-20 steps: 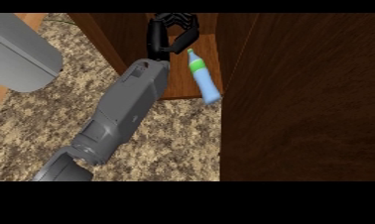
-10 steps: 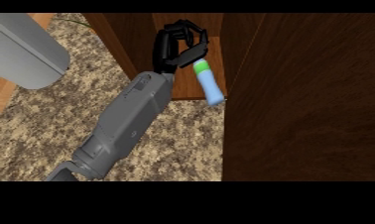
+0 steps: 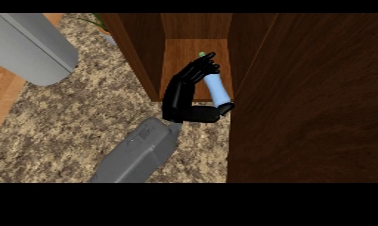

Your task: Pick up the bottled water, place it into the cabinet and close the cabinet

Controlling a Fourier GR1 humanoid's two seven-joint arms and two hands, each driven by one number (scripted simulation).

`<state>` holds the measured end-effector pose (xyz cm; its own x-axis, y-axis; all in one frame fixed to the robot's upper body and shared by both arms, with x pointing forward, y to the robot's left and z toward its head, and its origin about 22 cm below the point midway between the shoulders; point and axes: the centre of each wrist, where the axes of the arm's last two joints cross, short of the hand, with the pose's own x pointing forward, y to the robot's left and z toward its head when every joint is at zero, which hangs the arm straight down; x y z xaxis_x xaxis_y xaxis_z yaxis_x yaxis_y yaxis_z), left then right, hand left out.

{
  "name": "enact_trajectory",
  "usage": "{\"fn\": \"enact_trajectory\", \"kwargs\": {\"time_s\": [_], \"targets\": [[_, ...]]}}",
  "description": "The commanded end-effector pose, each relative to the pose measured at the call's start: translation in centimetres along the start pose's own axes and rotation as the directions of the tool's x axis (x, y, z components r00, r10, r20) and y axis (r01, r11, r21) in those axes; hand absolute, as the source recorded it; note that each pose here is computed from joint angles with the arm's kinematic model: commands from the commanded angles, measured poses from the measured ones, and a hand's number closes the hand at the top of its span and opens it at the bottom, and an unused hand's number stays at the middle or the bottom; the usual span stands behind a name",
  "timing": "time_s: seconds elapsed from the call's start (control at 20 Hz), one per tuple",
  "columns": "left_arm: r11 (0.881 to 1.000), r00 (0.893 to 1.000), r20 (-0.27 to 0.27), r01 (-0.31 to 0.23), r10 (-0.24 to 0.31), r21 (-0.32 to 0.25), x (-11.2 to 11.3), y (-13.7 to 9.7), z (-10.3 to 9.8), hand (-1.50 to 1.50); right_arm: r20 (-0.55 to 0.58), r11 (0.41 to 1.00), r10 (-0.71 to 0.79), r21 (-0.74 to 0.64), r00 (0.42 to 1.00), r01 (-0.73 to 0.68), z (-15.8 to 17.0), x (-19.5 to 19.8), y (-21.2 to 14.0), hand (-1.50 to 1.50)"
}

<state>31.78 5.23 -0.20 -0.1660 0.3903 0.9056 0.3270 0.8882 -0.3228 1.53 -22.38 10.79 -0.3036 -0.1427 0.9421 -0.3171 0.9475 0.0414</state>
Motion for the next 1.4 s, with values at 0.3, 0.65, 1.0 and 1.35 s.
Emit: {"fn": "enact_trajectory", "kwargs": {"time_s": [0.3,0.65,1.0,1.35], "targets": [[0.993,1.0,0.005,-0.009,0.008,0.114,1.8,2.8,11.4,-1.5,0.051,0.996,0.09,0.0,0.995,-0.09,-1.0,3.3,0.9,-1.5],[0.996,1.0,0.024,-0.017,0.015,0.09,5.5,7.2,16.5,-1.5,0.005,0.935,0.111,0.337,0.994,-0.107,-1.5,3.6,0.1,1.5],[0.997,0.999,0.036,0.021,-0.024,0.077,7.7,11.0,20.8,-1.5,0.07,0.829,0.152,0.535,0.986,-0.166,-2.9,3.9,-0.1,1.5],[0.997,0.997,0.064,0.035,-0.04,0.073,11.2,13.9,24.2,-1.5,0.04,0.85,0.074,0.519,0.996,-0.085,-3.6,4.3,1.3,1.5]]}}
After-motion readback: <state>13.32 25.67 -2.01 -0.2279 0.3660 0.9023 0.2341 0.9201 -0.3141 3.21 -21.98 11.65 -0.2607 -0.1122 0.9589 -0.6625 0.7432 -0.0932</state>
